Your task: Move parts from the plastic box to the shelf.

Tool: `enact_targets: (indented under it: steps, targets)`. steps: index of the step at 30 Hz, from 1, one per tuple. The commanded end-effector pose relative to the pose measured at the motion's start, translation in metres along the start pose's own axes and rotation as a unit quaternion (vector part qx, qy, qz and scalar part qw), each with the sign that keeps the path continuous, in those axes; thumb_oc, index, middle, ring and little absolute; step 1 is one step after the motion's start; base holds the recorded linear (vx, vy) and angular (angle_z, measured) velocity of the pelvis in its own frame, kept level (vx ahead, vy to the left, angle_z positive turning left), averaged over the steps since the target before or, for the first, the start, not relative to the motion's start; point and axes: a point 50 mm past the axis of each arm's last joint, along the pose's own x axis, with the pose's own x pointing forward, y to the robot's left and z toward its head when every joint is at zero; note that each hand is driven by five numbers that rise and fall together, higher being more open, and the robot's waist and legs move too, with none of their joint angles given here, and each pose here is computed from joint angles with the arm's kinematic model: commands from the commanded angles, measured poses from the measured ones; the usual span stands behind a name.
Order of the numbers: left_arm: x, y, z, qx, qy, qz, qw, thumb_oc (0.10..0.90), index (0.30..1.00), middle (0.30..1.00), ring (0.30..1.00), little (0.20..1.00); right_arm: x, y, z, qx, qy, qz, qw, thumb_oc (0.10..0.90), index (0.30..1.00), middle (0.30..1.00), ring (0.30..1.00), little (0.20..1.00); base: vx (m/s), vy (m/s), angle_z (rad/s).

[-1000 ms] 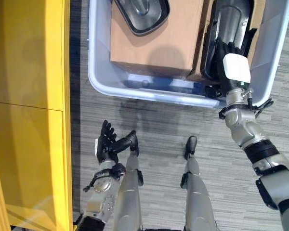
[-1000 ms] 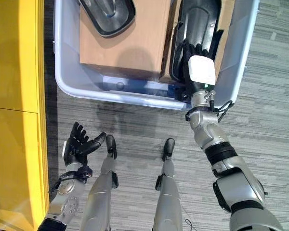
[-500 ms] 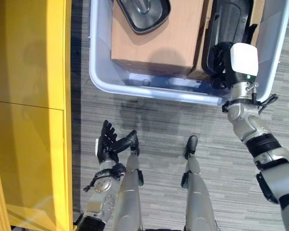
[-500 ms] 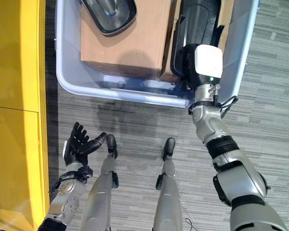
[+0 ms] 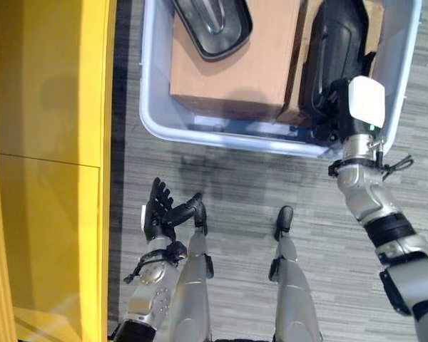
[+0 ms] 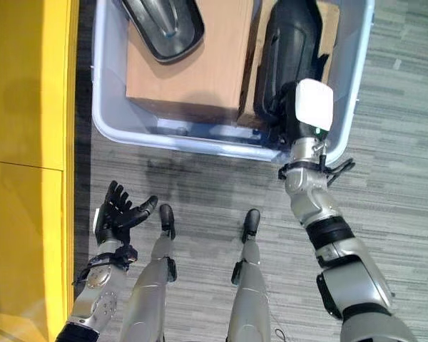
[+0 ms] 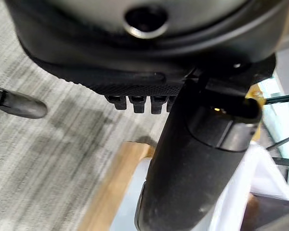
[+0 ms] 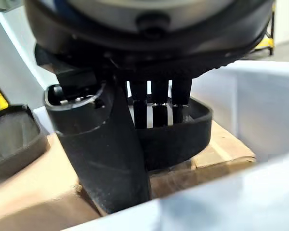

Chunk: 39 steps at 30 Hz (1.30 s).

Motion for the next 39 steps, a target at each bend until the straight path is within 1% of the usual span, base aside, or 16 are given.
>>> enact_targets:
  steps: [1, 5, 11, 16, 19, 20, 23, 26, 28, 32, 39]
  targets:
    - [0.002, 0.002, 0.023, 0.018, -0.061, -0.014, 0.998, 0.900, 1.000, 1.000, 1.000, 1.000, -0.008, 0.000, -0.002, 0.031, -0.006, 0.009, 0.999, 0.400, 0.300, 0.300, 0.300, 0.300, 0.00, 0.000, 0.00]
    - [0.000, 0.008, 0.022, 0.024, -0.056, -0.009, 0.998, 0.900, 1.000, 1.000, 1.000, 1.000, -0.015, -0.009, -0.002, 0.053, -0.013, -0.013, 0.998, 0.400, 0.300, 0.300, 0.300, 0.300, -0.01, 0.000, 0.03]
    - [-0.002, 0.018, 0.020, 0.037, -0.050, -0.004, 0.998, 0.900, 1.000, 1.000, 1.000, 1.000, -0.019, -0.026, 0.001, 0.059, -0.042, -0.039, 0.997, 0.400, 0.300, 0.300, 0.300, 0.300, 0.01, 0.003, 0.00]
    - [-0.005, 0.028, 0.020, 0.054, -0.046, 0.000, 0.997, 0.900, 1.000, 1.000, 1.000, 1.000, -0.018, -0.049, 0.014, 0.068, -0.088, -0.079, 0.991, 0.400, 0.300, 0.300, 0.300, 0.300, 0.01, 0.004, 0.00]
    - [-0.006, 0.034, 0.018, 0.063, -0.041, 0.004, 0.997, 0.900, 1.000, 1.000, 1.000, 1.000, -0.021, -0.055, 0.020, 0.075, -0.108, -0.087, 0.988, 0.400, 0.300, 0.300, 0.300, 0.300, 0.00, 0.000, 0.00]
    - [-0.009, 0.041, 0.015, 0.070, -0.032, 0.013, 0.997, 0.900, 1.000, 1.000, 1.000, 1.000, -0.024, -0.058, 0.025, 0.079, -0.124, -0.089, 0.985, 0.400, 0.300, 0.300, 0.300, 0.300, 0.00, 0.000, 0.00]
    - [-0.012, 0.048, 0.011, 0.076, -0.023, 0.023, 0.997, 0.900, 1.000, 1.000, 1.000, 1.000, -0.030, -0.066, 0.032, 0.088, -0.147, -0.103, 0.980, 0.400, 0.300, 0.300, 0.300, 0.300, 0.02, 0.004, -0.02]
    - [-0.016, 0.053, 0.007, 0.083, -0.010, 0.028, 0.996, 0.900, 1.000, 1.000, 1.000, 1.000, -0.035, -0.067, 0.031, 0.092, -0.152, -0.102, 0.979, 0.400, 0.300, 0.300, 0.300, 0.300, 0.03, 0.000, 0.00]
    - [-0.021, 0.061, -0.002, 0.092, 0.010, 0.035, 0.995, 0.900, 1.000, 1.000, 1.000, 1.000, -0.047, -0.071, 0.031, 0.100, -0.164, -0.102, 0.976, 0.400, 0.300, 0.300, 0.300, 0.300, 0.09, -0.005, 0.05]
    - [-0.025, 0.067, -0.005, 0.101, 0.020, 0.041, 0.994, 0.900, 1.000, 1.000, 1.000, 1.000, -0.056, -0.071, 0.032, 0.107, -0.174, -0.092, 0.975, 0.400, 0.300, 0.300, 0.300, 0.300, 0.05, -0.031, 0.13]
    - [-0.035, 0.078, -0.014, 0.095, 0.040, 0.070, 0.992, 0.900, 1.000, 1.000, 1.000, 1.000, -0.059, -0.072, 0.042, 0.118, -0.202, -0.082, 0.969, 0.400, 0.300, 0.300, 0.300, 0.300, 0.03, -0.093, 0.06]
